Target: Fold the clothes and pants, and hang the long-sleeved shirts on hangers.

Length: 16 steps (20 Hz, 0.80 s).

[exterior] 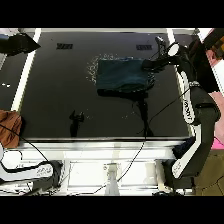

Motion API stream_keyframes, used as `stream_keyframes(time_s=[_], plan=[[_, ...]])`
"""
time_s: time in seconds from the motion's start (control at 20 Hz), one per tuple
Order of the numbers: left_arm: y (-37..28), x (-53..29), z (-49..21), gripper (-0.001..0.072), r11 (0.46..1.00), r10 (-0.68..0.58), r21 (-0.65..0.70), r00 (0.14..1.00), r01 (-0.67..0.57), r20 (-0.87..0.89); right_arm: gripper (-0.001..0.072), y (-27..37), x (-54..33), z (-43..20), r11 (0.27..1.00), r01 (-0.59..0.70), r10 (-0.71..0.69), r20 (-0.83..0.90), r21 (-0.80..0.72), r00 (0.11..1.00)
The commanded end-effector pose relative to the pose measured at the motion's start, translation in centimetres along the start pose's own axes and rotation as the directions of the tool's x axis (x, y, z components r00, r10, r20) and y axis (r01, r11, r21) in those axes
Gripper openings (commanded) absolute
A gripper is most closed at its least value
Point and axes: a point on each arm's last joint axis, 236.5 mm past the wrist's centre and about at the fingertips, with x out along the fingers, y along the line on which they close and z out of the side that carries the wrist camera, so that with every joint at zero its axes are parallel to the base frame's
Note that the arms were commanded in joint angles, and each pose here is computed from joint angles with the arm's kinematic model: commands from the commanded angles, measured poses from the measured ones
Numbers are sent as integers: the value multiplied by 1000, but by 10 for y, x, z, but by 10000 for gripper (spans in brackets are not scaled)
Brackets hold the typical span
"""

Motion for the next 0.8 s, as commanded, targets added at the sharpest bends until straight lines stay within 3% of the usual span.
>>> stream_keyframes(time_s=[0.0, 0.15, 0.35, 0.55, 0.65, 0.75], plan=[[-3, 0, 1, 691, 1000, -11, -3, 1000, 11, 3, 566, -20, -10, -9, 996, 95, -94, -49, 4, 994], [-8, 0, 2, 691, 999, -32, -8, 999, 32, 10, 566, -17, -7, -3, 992, 124, -125, -25, -40, 992], [-13, 0, 4, 691, 999, -53, -10, 998, 54, 15, 545, -52, -1, 2, 959, 267, -268, 0, -96, 963], [-13, 2, 3, 691, 998, -54, -12, 998, 54, 13, 545, -88, 15, -16, 957, 289, -291, -69, -38, 954], [-12, 3, 3, 691, 998, -54, -14, 998, 55, 9, 545, -99, 20, -25, 967, 250, -245, -103, 41, 964], [-11, 6, 2, 691, 998, -59, -18, 998, 59, 5, 546, -94, 27, -42, 979, 119, -93, -158, 166, 983]])
